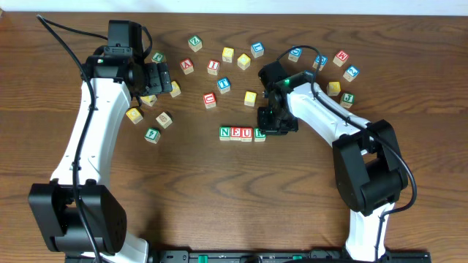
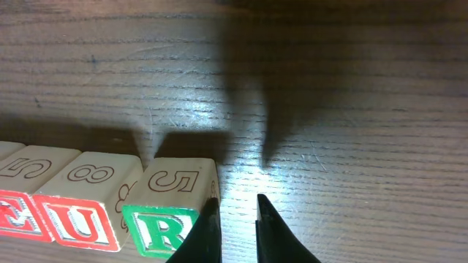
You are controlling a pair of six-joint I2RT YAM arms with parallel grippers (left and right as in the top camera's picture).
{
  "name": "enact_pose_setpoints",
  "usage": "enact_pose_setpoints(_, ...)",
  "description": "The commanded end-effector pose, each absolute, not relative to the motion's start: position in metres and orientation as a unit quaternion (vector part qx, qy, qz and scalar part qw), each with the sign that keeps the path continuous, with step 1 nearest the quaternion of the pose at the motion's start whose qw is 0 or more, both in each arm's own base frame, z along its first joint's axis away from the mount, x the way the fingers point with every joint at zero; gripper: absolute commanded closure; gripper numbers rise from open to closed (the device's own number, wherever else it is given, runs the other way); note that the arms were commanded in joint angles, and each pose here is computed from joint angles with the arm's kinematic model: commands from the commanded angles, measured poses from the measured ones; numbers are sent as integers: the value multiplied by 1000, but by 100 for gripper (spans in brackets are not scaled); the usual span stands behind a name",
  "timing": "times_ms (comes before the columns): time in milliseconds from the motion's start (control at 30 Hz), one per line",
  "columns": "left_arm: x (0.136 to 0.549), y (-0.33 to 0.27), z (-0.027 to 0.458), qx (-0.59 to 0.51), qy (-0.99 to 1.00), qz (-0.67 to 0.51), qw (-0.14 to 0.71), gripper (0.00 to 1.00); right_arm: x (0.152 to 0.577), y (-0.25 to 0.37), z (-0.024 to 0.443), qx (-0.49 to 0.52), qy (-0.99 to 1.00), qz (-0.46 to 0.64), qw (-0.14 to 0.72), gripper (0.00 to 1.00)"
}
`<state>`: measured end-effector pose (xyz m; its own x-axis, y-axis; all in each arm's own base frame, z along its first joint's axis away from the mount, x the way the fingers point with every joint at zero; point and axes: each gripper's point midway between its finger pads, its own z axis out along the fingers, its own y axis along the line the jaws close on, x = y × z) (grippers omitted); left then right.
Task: Spell out NEURIPS
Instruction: 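Push the R block left with the right gripper against the U block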
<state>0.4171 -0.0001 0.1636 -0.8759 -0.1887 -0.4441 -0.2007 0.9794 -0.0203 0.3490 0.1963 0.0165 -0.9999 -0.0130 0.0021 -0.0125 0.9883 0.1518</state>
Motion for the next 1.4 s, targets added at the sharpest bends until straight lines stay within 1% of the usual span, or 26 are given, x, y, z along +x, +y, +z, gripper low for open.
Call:
enact_pose_setpoints(0, 420, 2, 170, -100, 967, 14, 236, 2, 342, 203, 12, -5, -997, -74, 12, 88)
enact_pose_setpoints(567, 420, 2, 170, -100, 967, 14, 236, 2, 337, 210, 12, -24, -997, -74, 16, 86)
enact_pose_setpoints(767, 420, 2, 170, -100, 967, 14, 236, 2, 342, 210, 12, -26, -997, -79, 8, 79)
enact_pose_setpoints(1033, 420, 2, 170, -100, 967, 14, 236, 2, 349, 208, 17, -21, -996, -82, 2, 76)
enact_pose_setpoints(1167, 420, 2, 170, -100, 967, 14, 236, 2, 351, 206, 28, -9, -997, -79, 5, 75)
enact_pose_setpoints(1333, 420, 2, 170, -100, 967, 14, 236, 2, 354, 208, 44, 18, -997, -81, 4, 68)
enact_pose_setpoints(1367, 420, 2, 170, -100, 967, 14, 236, 2, 354, 208, 48, 22, -996, -81, 3, 68)
